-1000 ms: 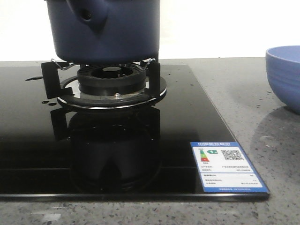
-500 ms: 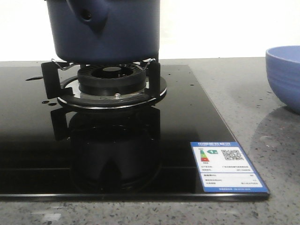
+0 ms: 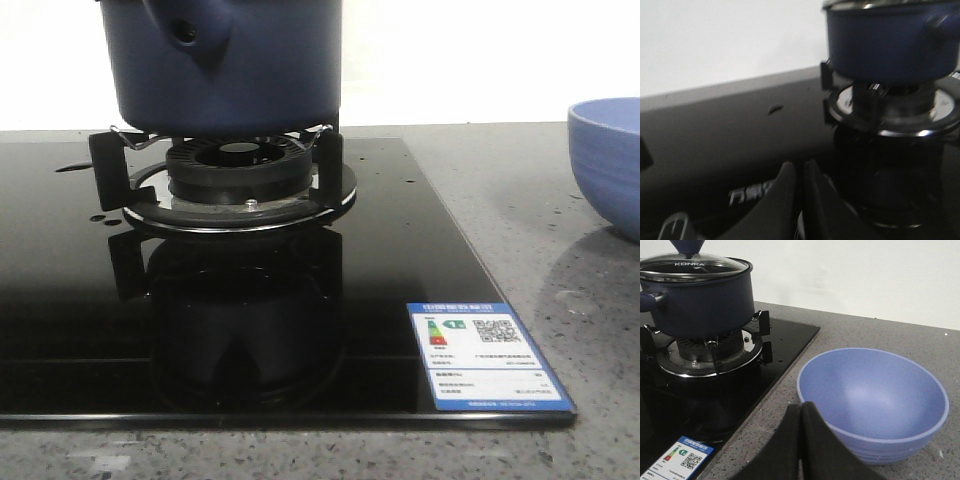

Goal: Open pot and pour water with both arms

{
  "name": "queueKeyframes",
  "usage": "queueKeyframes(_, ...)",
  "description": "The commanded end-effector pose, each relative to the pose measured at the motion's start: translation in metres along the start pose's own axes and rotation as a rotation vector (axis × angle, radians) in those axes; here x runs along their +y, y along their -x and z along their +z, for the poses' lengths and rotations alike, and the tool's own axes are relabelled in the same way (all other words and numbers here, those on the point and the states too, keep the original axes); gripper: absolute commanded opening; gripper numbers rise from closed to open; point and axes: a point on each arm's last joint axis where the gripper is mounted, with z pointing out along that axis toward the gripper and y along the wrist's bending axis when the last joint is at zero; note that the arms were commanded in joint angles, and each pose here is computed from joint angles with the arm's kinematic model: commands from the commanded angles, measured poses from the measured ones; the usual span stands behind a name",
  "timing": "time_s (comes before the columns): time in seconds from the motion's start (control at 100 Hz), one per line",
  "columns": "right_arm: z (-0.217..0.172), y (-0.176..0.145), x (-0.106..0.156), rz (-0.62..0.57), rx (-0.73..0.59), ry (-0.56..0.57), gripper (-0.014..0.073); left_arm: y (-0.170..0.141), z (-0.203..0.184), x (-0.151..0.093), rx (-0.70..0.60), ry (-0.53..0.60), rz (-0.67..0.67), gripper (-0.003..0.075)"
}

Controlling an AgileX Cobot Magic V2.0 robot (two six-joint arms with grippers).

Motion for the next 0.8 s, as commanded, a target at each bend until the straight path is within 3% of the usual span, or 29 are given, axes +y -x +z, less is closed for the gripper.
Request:
queueKeyframes(0.0,-0.002,0.014,-0.002,-0.004,-0.086,-0.020,-0.0063,0.001,-0.002,0.005,-0.074,0.070,-0.039,-0.0020)
queueKeyframes(0.11,-0.002,0.014,-0.002,-0.004,-0.086,-0.020,-0.0063,-0.018,-0.005,0.006,-0.066,0.125,-0.099,-0.0020)
queueKeyframes(0.22,-0.002,0.014,-0.002,-0.004,-0.086,-0.020,-0.0063,-0.024,-0.009,0.007,-0.020,0.162,-0.070,-0.0020)
queueKeyframes(0.37,-0.002,0.014,-0.002,-0.004,-0.085,-0.019,-0.0063,-0.036,-0.010,0.006,0.117,0.184,-0.124,-0.0020)
queueKeyframes(0.79,-0.002,0.014,-0.002,-0.004,-0.085,-0.019,-0.0063,-0.036,-0.010,0.007,0.114,0.194,-0.127,-0.0020)
